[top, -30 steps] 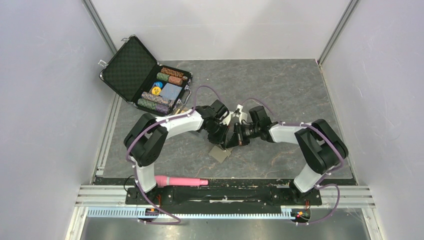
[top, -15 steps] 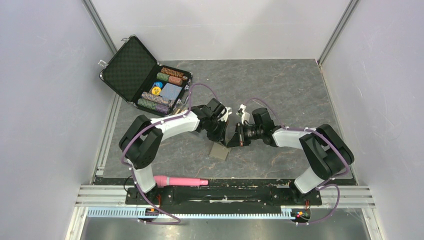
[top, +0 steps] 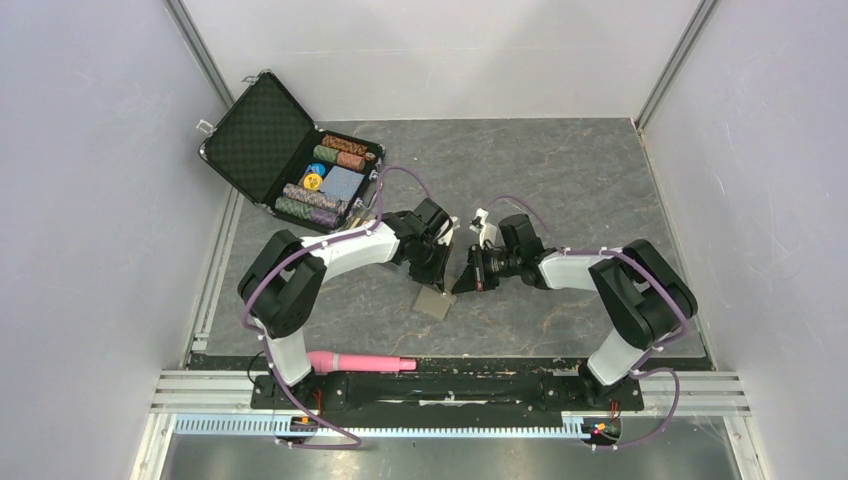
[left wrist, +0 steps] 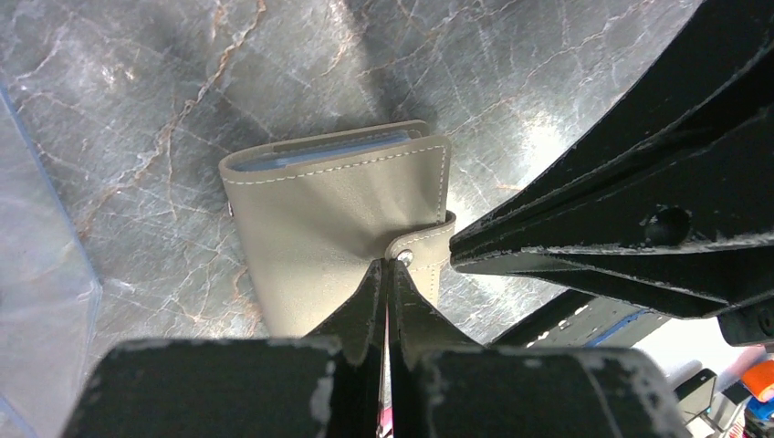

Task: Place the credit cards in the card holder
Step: Close the card holder at the center of the board.

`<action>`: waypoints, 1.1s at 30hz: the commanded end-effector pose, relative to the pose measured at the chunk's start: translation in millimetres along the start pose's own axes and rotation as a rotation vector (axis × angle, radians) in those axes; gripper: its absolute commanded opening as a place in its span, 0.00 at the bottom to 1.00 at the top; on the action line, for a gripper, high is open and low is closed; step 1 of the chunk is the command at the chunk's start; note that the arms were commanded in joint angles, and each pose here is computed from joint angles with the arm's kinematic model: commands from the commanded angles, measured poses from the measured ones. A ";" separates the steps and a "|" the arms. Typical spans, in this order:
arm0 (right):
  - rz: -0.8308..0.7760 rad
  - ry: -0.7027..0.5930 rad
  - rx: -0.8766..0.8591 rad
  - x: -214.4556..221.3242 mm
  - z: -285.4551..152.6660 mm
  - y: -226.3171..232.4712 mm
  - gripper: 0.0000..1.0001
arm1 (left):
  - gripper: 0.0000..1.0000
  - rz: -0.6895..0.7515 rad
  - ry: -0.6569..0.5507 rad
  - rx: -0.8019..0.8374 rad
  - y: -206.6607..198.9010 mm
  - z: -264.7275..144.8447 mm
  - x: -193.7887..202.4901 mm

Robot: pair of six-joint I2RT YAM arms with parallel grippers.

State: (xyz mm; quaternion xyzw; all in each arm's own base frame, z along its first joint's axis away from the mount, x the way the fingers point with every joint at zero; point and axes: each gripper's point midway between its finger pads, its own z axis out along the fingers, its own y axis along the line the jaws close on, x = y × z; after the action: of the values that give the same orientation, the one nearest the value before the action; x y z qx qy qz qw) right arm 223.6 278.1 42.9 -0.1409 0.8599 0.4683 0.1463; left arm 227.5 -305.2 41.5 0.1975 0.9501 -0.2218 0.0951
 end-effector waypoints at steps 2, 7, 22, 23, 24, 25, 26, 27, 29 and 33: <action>-0.044 -0.027 -0.019 -18.1 7.1 8.1 0.00 | 0.02 0.010 -0.020 -0.049 5.5 -7.0 -7.8; -0.039 -0.019 -0.033 -19.8 11.8 10.4 0.00 | 0.02 0.011 -0.015 -0.081 9.8 -7.3 -6.4; -0.035 0.011 -0.094 -13.8 24.2 20.0 0.00 | 0.02 0.024 -0.017 -0.114 11.3 -9.6 -7.8; -0.036 0.007 -0.090 -14.9 24.2 19.8 0.00 | 0.02 0.025 -0.025 -0.111 9.2 -12.2 -9.1; -0.039 0.002 -0.085 -16.5 24.1 19.7 0.00 | 0.02 0.022 -0.031 -0.109 7.9 -14.3 -9.7; -0.039 0.000 -0.080 -17.0 23.7 19.5 0.00 | 0.02 0.022 -0.038 -0.108 6.7 -16.6 -10.7; -0.041 -0.003 -0.075 -17.7 23.8 18.8 0.00 | 0.02 0.021 -0.043 -0.110 5.6 -19.2 -11.6; -0.041 -0.006 -0.073 -18.3 23.6 18.8 0.00 | 0.02 0.019 -0.045 -0.118 5.6 -21.4 -11.7; -0.039 -0.009 -0.072 -19.6 24.0 19.0 0.00 | 0.02 0.017 -0.044 -0.138 7.5 -24.3 -11.1; -0.033 -0.006 -0.072 -20.4 26.0 17.8 0.00 | 0.02 0.014 -0.033 -0.173 13.2 -23.6 -6.9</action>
State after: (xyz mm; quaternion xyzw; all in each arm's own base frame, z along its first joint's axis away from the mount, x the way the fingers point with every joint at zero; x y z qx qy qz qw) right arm 224.0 301.5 38.4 -0.1493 0.8507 0.4882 0.1250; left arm 229.0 -286.7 40.1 0.1938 0.9639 -0.1530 0.0996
